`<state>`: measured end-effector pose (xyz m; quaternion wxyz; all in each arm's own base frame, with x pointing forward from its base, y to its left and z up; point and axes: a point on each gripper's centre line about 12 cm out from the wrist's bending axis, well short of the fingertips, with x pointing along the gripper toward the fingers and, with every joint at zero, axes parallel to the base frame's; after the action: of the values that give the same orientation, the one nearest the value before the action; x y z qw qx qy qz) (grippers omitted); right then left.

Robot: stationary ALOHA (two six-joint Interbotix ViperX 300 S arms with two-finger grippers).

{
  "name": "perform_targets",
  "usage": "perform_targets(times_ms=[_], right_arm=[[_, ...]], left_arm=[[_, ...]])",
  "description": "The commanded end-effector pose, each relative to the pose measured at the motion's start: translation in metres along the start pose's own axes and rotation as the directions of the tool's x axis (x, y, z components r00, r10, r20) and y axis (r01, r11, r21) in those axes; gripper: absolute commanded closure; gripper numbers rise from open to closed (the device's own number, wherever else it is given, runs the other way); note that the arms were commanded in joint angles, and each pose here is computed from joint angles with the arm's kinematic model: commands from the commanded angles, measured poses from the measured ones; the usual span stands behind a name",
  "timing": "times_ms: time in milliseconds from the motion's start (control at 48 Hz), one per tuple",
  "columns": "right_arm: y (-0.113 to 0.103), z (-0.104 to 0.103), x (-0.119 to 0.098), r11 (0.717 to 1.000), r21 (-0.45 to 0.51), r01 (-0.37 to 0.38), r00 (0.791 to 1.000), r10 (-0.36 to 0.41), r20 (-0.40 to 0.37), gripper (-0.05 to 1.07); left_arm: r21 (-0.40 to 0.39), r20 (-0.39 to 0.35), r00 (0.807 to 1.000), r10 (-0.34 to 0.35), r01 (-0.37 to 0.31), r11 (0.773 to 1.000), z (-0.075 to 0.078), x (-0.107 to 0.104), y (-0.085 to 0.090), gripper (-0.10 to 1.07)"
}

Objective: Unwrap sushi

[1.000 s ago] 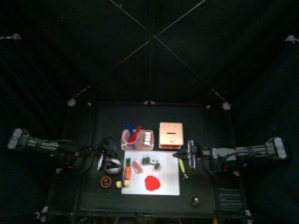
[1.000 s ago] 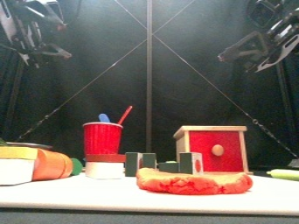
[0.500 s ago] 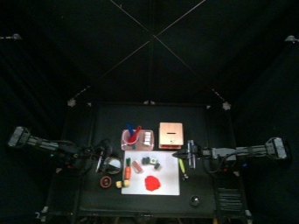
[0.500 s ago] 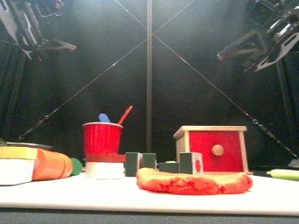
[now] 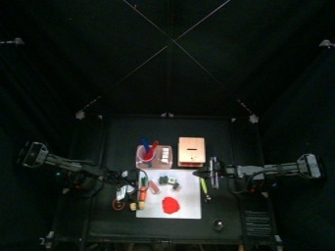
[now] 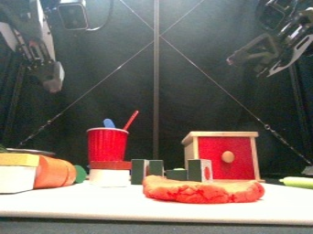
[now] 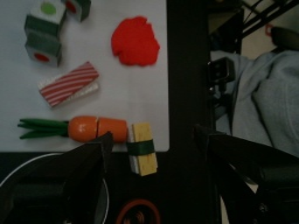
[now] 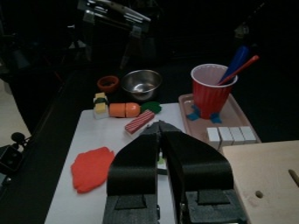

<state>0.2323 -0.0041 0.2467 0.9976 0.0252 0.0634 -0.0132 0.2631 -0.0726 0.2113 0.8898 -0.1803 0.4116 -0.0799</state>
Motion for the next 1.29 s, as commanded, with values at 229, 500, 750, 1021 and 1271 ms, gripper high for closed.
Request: perform_targets(times_ms=[229, 500, 750, 1021, 1271], right_arm=[[0.000, 0.018, 0.006, 1.000, 0.005, 0.002, 0.999, -0.002, 0.046, 0.99], [0.000, 0.017, 0.006, 1.000, 0.005, 0.004, 0.999, -0.004, 0.042, 0.99], [0.000, 0.013, 0.009, 1.000, 0.014, 0.002, 1.000, -0.002, 0.023, 0.99], [-0.001, 0.009, 0.012, 1.000, 0.013, 0.007, 1.000, -0.008, 0.006, 0.99], [0.000, 0.009, 0.012, 1.000, 0.014, 0.003, 1.000, -0.003, 0.005, 0.99]], left_arm=[[0.001, -0.167, 0.985, 0.032, -0.033, 0.999, -0.015, 0.037, -0.011, -0.05], [0.054, -0.261, 0.958, 0.123, -0.113, 0.992, -0.021, 0.064, -0.017, -0.05], [0.067, -0.307, 0.926, 0.220, -0.209, 0.976, -0.031, 0.076, -0.023, -0.05], [0.075, -0.296, 0.919, 0.259, -0.248, 0.966, -0.033, 0.088, -0.031, -0.05], [0.099, -0.348, 0.889, 0.298, -0.281, 0.955, -0.047, 0.105, -0.024, -0.05]])
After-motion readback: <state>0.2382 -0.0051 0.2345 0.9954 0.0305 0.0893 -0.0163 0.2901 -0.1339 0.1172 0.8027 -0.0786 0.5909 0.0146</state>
